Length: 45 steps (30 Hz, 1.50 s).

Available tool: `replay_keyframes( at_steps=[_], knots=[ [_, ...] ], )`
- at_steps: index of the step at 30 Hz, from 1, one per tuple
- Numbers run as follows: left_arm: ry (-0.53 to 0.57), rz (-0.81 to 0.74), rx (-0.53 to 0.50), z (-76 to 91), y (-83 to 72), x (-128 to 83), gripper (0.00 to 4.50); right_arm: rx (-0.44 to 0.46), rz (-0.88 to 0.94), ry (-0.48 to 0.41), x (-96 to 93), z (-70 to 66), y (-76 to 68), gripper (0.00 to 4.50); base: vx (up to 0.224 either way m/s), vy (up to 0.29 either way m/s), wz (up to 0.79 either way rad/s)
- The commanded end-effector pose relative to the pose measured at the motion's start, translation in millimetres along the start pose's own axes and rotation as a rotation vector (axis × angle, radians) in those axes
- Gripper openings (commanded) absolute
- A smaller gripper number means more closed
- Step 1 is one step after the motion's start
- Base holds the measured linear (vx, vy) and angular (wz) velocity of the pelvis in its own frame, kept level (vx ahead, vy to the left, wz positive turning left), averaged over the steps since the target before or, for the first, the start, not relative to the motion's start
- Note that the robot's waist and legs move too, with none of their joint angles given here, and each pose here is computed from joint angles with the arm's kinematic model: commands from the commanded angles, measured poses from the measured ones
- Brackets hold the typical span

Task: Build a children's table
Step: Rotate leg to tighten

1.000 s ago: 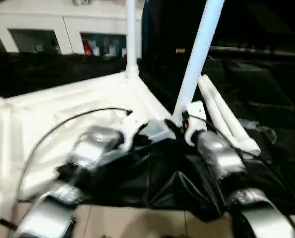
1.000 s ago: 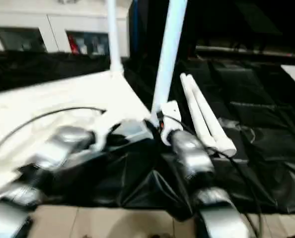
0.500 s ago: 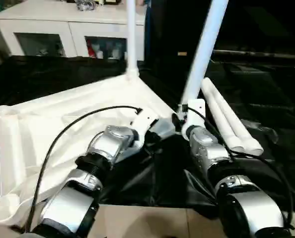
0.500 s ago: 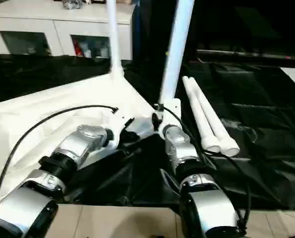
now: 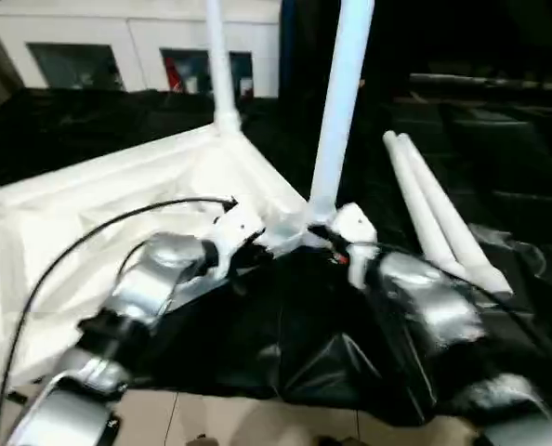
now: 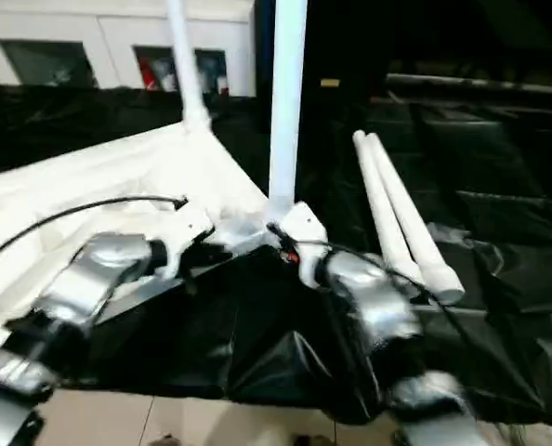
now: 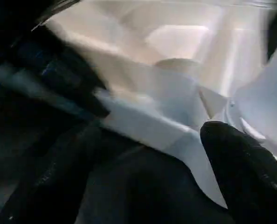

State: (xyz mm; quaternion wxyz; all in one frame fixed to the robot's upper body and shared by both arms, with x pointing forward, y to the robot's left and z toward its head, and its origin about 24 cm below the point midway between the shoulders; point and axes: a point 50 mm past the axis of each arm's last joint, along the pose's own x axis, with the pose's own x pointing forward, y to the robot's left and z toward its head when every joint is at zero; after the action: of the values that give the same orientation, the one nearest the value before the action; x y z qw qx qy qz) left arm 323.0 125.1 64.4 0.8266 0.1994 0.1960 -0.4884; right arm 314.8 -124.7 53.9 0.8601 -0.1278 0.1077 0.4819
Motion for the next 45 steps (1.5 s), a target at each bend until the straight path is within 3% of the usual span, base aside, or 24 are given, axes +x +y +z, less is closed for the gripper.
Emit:
replay_keyframes(
  at_steps=[1,5,11,16,21,31,45],
  knots=[
    [-0.017,-0.107,0.034,-1.7,-8.5,-5.7,0.00,-0.057,-0.087,-0.008,-26.8,13.0,-22.9,3.89,0.000,0.000,0.00],
    [-0.031,-0.130,0.039,0.1,-7.6,-15.0,0.00,-0.018,-0.069,0.004,-42.7,14.3,-27.5,3.89,0.000,0.000,0.00],
    [-0.030,-0.164,0.062,2.4,-10.4,-17.2,0.00,-0.042,-0.061,0.058,-52.4,11.3,-29.8,4.45,0.000,0.000,0.00],
    [-0.030,-0.196,0.071,2.2,-14.5,-19.3,0.00,-0.017,-0.068,0.042,-61.3,18.2,-35.2,4.45,0.000,0.000,0.00],
    [-0.043,-0.260,0.089,6.1,-21.6,-17.3,0.00,0.007,0.030,0.057,-53.8,10.7,-24.7,4.45,0.000,0.000,0.00],
    [-0.041,-0.296,0.119,12.6,-26.5,-13.1,0.00,0.042,0.039,0.068,-31.6,2.9,-22.9,4.45,0.000,0.000,0.00],
    [-0.036,-0.292,0.117,13.2,-26.3,-9.5,0.00,0.047,0.083,0.111,-24.4,-11.0,-16.9,4.45,0.000,0.000,0.00]
  ],
)
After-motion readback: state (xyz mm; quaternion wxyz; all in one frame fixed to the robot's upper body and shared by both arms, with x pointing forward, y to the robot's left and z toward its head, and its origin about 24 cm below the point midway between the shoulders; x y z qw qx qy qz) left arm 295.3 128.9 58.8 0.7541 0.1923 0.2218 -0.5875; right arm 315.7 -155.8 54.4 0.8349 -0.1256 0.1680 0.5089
